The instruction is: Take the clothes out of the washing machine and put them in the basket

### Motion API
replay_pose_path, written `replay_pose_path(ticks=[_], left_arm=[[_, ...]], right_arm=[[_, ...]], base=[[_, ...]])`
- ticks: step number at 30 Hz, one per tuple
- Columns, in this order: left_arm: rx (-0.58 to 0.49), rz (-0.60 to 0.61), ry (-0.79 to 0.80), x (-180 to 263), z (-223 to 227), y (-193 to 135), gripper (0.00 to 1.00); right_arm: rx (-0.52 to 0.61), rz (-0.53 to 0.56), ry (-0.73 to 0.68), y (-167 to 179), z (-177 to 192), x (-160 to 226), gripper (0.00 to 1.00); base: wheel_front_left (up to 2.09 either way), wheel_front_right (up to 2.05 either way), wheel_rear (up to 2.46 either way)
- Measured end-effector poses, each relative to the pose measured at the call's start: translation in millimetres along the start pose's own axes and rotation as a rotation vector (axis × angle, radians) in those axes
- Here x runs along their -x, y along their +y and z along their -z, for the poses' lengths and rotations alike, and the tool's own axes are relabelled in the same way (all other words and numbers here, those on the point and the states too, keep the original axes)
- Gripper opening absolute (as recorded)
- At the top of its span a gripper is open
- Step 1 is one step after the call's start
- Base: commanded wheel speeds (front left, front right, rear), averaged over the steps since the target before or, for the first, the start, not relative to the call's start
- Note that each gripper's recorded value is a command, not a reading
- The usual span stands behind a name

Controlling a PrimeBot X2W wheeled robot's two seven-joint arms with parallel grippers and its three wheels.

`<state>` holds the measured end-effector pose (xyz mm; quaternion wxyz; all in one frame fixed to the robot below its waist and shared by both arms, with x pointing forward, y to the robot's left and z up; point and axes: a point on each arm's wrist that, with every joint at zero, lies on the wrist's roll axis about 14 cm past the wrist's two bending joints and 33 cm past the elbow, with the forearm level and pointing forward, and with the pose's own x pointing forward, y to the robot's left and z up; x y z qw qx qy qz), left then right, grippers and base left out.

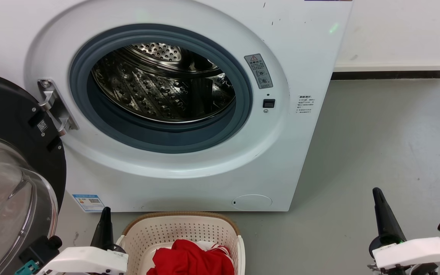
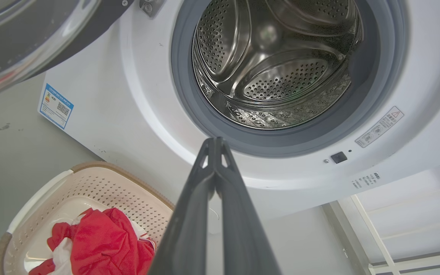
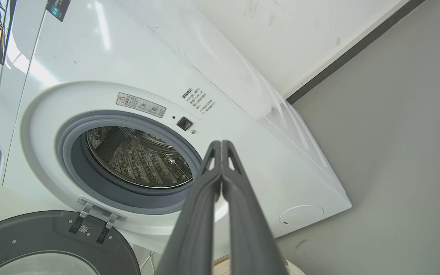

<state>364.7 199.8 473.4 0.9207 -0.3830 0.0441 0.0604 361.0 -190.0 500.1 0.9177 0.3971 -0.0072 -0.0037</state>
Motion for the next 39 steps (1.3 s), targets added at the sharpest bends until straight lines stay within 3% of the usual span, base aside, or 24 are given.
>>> replay_pose_path(ticks=[39], left_arm=[[0.448, 0.055, 0.028, -11, -8, -11, 0.00]], right_arm=[[-0.426, 0.034, 0.017, -7, -4, -14, 0.00]], base=[[0.00, 0.00, 0.00]])
